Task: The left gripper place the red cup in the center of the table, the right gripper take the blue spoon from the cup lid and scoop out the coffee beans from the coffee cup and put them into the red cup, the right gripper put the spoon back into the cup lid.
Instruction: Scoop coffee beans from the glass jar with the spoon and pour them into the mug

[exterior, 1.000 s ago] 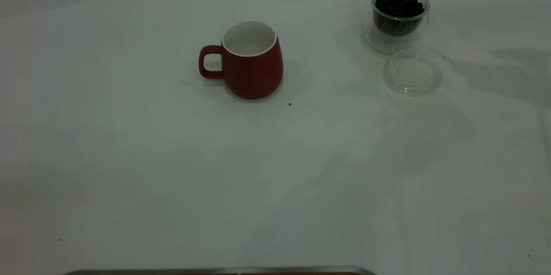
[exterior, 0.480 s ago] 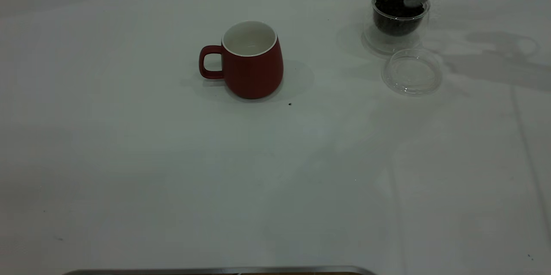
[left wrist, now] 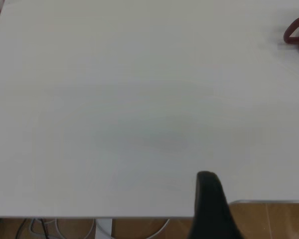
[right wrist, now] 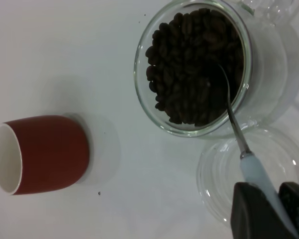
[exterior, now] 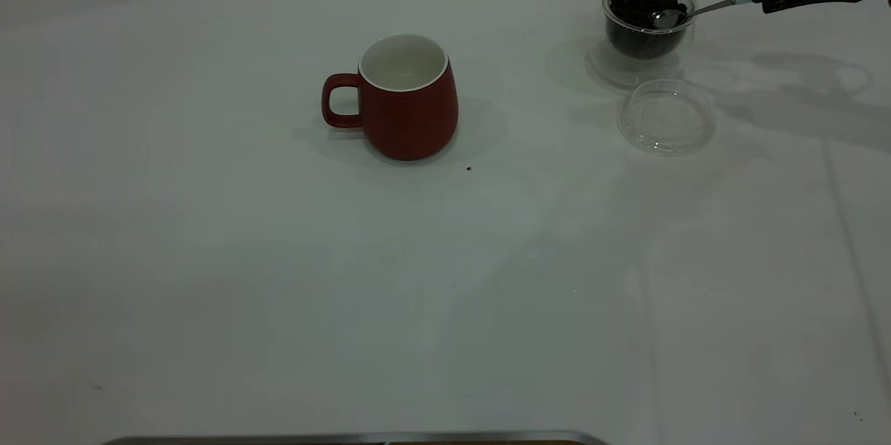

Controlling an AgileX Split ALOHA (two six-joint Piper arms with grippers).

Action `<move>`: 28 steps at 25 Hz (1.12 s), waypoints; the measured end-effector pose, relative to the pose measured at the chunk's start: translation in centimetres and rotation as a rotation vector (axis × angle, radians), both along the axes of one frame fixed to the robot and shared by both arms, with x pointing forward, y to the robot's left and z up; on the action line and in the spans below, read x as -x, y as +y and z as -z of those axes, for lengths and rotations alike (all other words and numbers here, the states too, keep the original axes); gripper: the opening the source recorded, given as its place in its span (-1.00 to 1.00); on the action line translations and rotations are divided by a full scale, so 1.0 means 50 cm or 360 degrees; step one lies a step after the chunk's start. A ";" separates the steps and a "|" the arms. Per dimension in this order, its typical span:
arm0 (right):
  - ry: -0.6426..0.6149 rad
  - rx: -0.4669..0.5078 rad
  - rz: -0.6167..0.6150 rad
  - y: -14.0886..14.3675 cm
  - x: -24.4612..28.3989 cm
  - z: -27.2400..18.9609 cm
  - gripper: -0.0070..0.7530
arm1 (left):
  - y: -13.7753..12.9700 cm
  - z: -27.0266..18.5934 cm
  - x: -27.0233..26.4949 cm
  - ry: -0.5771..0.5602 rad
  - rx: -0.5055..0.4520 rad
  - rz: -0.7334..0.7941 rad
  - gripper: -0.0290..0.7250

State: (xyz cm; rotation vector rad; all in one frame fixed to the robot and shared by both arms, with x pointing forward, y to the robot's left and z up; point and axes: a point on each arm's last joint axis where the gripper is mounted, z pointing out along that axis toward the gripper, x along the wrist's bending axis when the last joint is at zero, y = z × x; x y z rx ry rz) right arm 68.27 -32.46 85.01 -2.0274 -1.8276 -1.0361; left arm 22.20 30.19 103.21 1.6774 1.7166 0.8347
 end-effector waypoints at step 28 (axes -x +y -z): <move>0.0068 -0.0131 0.0028 0.007 0.003 0.032 -0.71 | 0.000 0.000 0.000 0.0000 -0.0001 0.0001 0.49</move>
